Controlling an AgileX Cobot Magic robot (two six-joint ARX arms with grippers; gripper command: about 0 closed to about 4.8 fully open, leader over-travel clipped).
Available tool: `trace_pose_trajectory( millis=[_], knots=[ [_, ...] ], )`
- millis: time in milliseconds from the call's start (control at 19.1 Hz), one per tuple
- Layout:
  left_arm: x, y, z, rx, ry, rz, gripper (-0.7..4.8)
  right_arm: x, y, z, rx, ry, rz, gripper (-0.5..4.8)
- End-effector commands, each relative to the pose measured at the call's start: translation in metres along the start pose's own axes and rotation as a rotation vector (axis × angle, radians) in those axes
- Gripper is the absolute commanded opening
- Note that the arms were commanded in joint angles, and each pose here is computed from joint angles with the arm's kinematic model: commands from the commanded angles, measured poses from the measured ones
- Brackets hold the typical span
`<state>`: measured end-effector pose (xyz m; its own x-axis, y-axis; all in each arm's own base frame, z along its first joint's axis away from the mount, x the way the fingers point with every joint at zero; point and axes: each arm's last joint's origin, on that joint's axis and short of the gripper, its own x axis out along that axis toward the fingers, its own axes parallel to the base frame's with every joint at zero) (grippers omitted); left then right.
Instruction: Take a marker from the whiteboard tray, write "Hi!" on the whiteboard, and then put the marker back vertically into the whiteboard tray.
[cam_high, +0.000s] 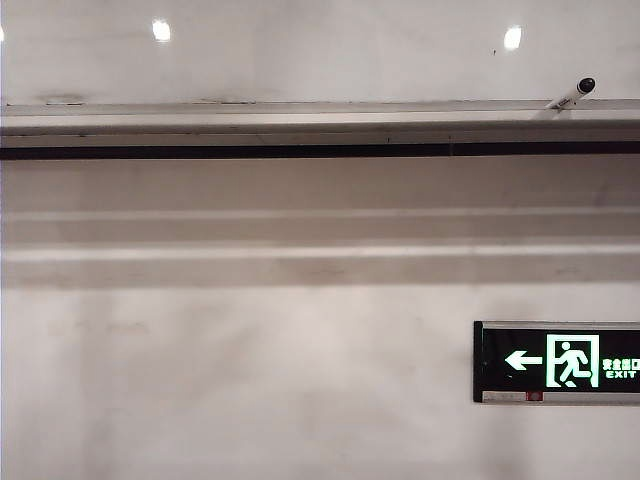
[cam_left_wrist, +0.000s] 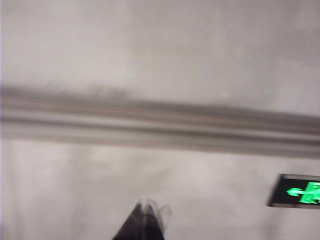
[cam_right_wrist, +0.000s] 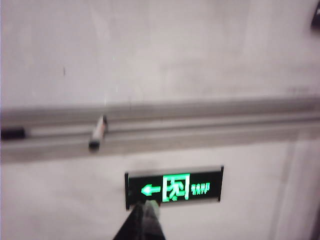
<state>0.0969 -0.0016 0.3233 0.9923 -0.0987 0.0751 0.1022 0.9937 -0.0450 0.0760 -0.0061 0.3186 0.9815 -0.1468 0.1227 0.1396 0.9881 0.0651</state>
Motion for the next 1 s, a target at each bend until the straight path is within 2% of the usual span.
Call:
trace_pose_trajectory(
  millis=[52,210,367,472,576,681,786,995],
  knots=[
    [0.021,-0.002,0.044,0.004,-0.016,-0.075,-0.06,0.009,0.002,0.018,0.0,-0.009,0.01,-0.06],
    [0.049,-0.004,0.097,-0.001,-0.02,-0.164,-0.06,0.022,0.005,0.032,0.0,-0.006,0.027,-0.06],
    [0.063,-0.01,0.12,0.001,-0.024,-0.218,-0.06,0.027,0.006,0.031,-0.001,0.012,0.041,-0.06],
    [0.073,-0.021,0.135,0.032,-0.026,-0.286,-0.06,0.03,0.006,0.03,-0.002,0.021,0.044,-0.06],
    [0.087,-0.037,0.149,0.051,0.014,-0.377,-0.06,0.032,0.006,0.03,-0.002,0.022,0.044,-0.06],
    [0.101,-0.056,0.157,0.075,0.099,-0.455,-0.06,0.034,0.007,0.029,-0.002,0.027,0.049,-0.06],
    [0.111,-0.073,0.162,0.133,0.189,-0.478,-0.06,0.034,0.007,0.03,-0.002,0.024,0.063,-0.06],
    [0.119,-0.106,0.163,0.235,0.291,-0.552,-0.06,0.035,0.007,0.029,-0.002,0.027,0.064,-0.06]
  ],
)
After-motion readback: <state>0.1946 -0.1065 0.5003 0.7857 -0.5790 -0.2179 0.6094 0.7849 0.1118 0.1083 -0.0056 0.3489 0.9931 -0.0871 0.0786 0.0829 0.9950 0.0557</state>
